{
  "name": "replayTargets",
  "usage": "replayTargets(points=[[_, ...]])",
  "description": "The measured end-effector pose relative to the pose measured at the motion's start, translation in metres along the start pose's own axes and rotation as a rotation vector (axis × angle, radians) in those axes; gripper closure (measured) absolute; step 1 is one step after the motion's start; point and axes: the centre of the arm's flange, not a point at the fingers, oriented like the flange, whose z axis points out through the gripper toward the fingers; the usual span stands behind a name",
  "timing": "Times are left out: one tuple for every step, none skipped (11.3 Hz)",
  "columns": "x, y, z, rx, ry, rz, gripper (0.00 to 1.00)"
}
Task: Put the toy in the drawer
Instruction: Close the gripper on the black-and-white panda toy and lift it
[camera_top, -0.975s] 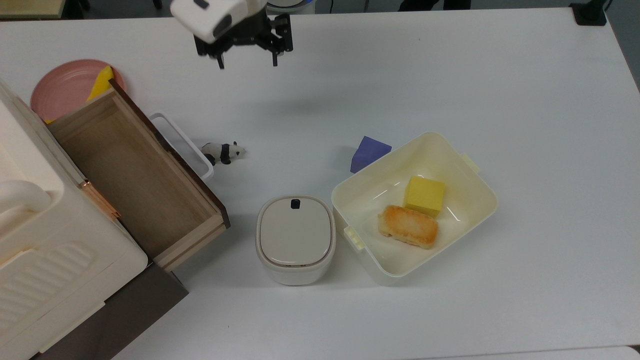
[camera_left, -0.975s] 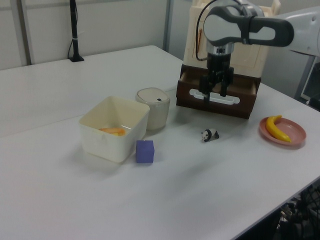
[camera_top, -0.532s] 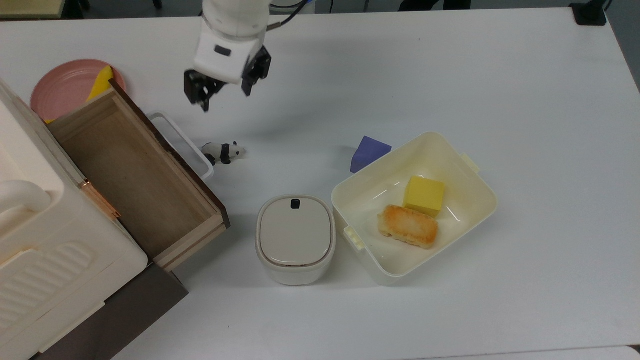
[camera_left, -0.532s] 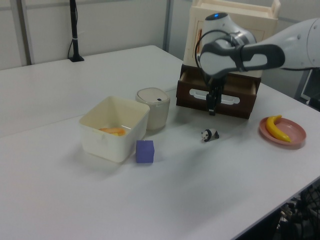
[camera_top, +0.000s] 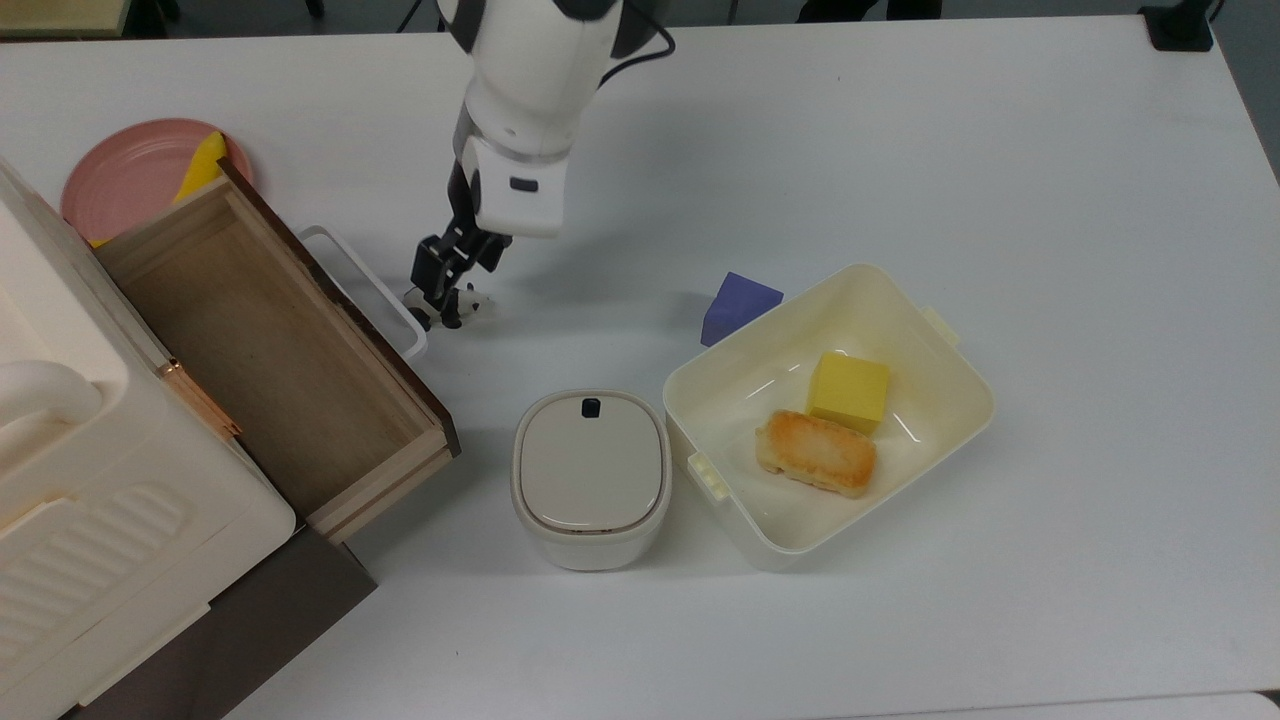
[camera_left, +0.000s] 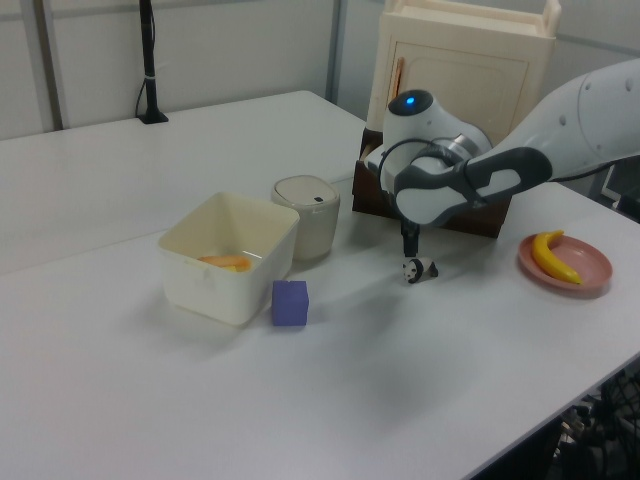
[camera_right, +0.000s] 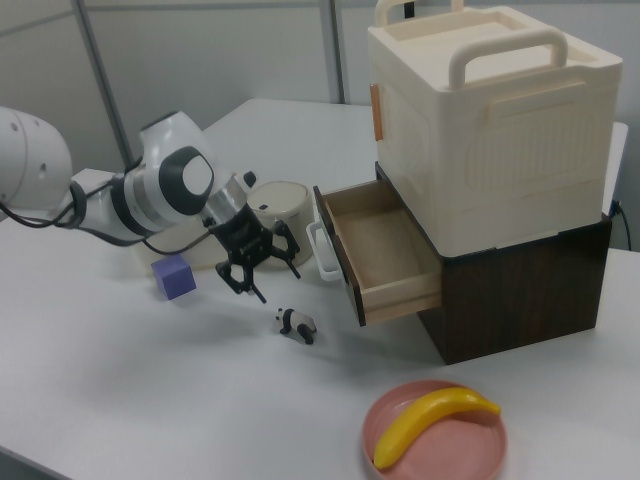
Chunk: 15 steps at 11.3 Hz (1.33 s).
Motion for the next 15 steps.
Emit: replayTargets(points=[[0.003, -0.004, 0.011, -0.004, -0.017, -0.028, 0.24], [0.005, -0.007, 0.020, -0.012, -0.037, -0.059, 0.24], [0.007, -0.010, 0.027, -0.022, -0.056, -0.087, 0.25], [0.008, -0.012, 0.033, -0.029, -0.072, -0.112, 0.27], [0.008, -0.013, 0.037, -0.030, -0.082, -0.143, 0.28], [0.009, -0.015, 0.040, -0.029, -0.087, -0.175, 0.30], [0.011, -0.018, 0.042, -0.027, -0.090, -0.200, 0.31], [0.016, -0.024, 0.046, -0.024, -0.095, -0.225, 0.32], [0.020, -0.029, 0.050, -0.019, -0.101, -0.243, 0.32], [0.022, -0.034, 0.057, -0.020, -0.114, -0.270, 0.33], [0.023, -0.036, 0.064, -0.020, -0.126, -0.290, 0.37], [0.024, -0.037, 0.066, -0.021, -0.131, -0.312, 0.38], [0.024, -0.036, 0.065, -0.021, -0.131, -0.348, 0.54], [0.023, -0.036, 0.065, -0.020, -0.132, -0.361, 0.69], [0.023, -0.036, 0.065, -0.020, -0.132, -0.371, 0.70]])
